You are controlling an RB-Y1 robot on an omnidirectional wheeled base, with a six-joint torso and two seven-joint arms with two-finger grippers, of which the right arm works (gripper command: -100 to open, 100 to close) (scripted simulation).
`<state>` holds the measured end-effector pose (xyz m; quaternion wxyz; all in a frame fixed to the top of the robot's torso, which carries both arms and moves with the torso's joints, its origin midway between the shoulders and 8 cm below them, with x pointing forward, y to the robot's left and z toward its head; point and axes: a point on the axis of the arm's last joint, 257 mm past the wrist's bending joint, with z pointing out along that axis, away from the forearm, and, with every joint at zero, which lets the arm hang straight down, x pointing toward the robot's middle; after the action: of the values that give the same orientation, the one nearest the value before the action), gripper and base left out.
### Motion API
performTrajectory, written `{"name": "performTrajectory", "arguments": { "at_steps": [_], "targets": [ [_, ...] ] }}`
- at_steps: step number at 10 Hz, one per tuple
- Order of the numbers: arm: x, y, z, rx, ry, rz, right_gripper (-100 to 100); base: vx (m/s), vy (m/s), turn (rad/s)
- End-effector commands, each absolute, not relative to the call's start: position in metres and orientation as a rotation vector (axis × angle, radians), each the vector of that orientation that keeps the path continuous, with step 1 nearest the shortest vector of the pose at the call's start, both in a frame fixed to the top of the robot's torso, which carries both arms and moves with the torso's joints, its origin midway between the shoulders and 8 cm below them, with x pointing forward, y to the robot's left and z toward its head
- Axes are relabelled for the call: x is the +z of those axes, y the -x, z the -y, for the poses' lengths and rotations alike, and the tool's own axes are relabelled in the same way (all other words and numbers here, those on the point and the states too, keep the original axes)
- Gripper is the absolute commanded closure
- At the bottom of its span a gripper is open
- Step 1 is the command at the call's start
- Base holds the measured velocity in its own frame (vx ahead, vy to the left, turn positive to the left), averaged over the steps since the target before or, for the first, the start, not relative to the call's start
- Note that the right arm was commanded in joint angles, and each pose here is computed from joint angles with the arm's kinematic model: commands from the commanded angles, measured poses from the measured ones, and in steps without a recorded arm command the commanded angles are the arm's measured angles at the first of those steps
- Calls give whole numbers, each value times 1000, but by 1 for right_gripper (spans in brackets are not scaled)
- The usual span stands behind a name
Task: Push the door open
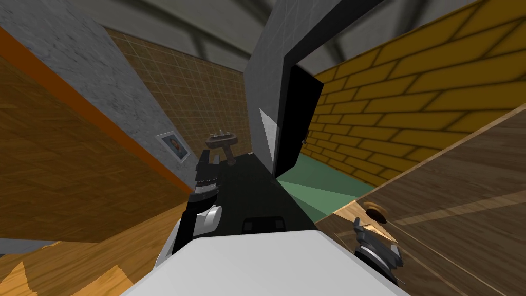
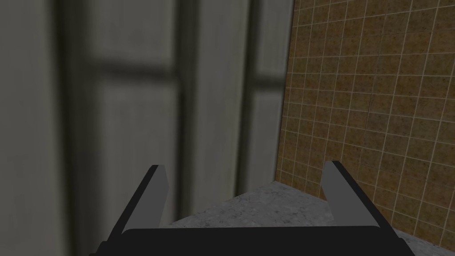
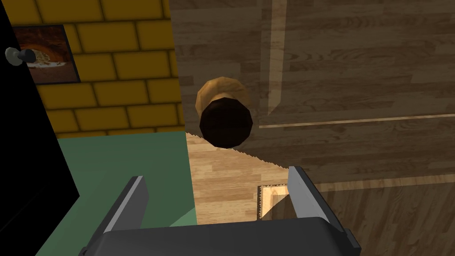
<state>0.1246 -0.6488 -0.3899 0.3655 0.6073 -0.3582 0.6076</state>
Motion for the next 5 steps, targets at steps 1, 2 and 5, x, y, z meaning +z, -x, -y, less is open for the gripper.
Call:
{"name": "performTrajectory", "arguments": {
  "at_steps": [1,2,5],
  "targets": [
    [-390,-126,649,1561,-1560,922,-100,66,-182,15],
    [-390,-127,649,1561,-1560,923,-100,58,-184,11],
    [-391,-130,649,1558,-1557,926,-100,80,-183,14]
  ]
}}
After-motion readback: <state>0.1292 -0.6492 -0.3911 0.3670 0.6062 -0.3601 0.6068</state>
